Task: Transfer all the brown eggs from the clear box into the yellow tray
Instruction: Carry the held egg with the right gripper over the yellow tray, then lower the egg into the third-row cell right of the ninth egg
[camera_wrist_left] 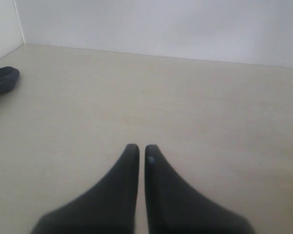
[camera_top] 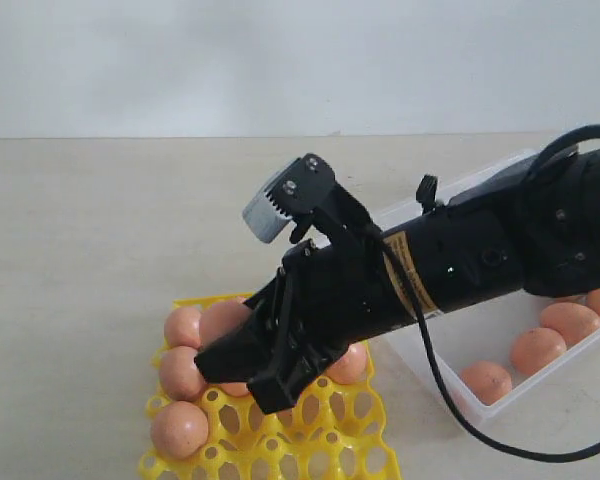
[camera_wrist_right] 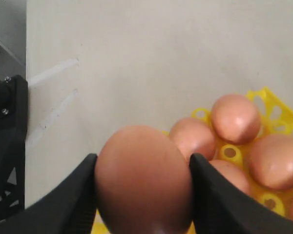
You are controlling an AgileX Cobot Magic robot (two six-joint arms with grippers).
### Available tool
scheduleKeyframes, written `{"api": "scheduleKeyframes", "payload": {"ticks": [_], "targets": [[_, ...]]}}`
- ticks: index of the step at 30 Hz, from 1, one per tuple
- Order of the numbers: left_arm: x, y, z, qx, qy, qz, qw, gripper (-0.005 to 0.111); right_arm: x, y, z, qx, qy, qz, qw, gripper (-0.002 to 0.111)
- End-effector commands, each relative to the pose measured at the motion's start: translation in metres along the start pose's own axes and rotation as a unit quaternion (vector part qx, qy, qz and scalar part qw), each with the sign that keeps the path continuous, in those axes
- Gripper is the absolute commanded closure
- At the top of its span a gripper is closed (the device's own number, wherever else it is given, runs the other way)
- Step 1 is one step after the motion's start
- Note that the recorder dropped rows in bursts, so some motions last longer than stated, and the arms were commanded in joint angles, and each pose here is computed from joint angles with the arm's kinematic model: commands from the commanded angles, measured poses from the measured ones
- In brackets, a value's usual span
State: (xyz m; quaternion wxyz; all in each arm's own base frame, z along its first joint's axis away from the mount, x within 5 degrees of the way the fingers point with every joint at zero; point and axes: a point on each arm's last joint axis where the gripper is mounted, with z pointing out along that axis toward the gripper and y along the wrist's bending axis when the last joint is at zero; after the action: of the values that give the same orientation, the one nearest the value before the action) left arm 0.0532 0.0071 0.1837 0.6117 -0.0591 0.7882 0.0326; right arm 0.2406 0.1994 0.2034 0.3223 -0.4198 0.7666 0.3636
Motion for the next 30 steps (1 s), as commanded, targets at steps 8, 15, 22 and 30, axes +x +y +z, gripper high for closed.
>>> {"api": "scheduleKeyframes", "payload": {"ticks": [8, 15, 22, 30], "targets": [[0.001, 0.0, 0.0, 0.002, -0.001, 0.002, 1.0, 0.103, 0.018, -0.002, 0.025, -0.077, 0.0, 0.059, 0.995, 0.108], [0.001, 0.0, 0.0, 0.002, -0.001, 0.002, 1.0, 0.103, 0.02, -0.006, 0.026, -0.062, 0.006, 0.062, 0.996, 0.108], [0.001, 0.0, 0.0, 0.002, -0.001, 0.002, 1.0, 0.103, 0.022, -0.011, 0.027, -0.035, 0.013, 0.061, 0.997, 0.108], [0.001, 0.0, 0.0, 0.002, -0.001, 0.002, 1.0, 0.103, 0.026, -0.013, 0.027, -0.021, 0.038, 0.073, 0.996, 0.108]]}}
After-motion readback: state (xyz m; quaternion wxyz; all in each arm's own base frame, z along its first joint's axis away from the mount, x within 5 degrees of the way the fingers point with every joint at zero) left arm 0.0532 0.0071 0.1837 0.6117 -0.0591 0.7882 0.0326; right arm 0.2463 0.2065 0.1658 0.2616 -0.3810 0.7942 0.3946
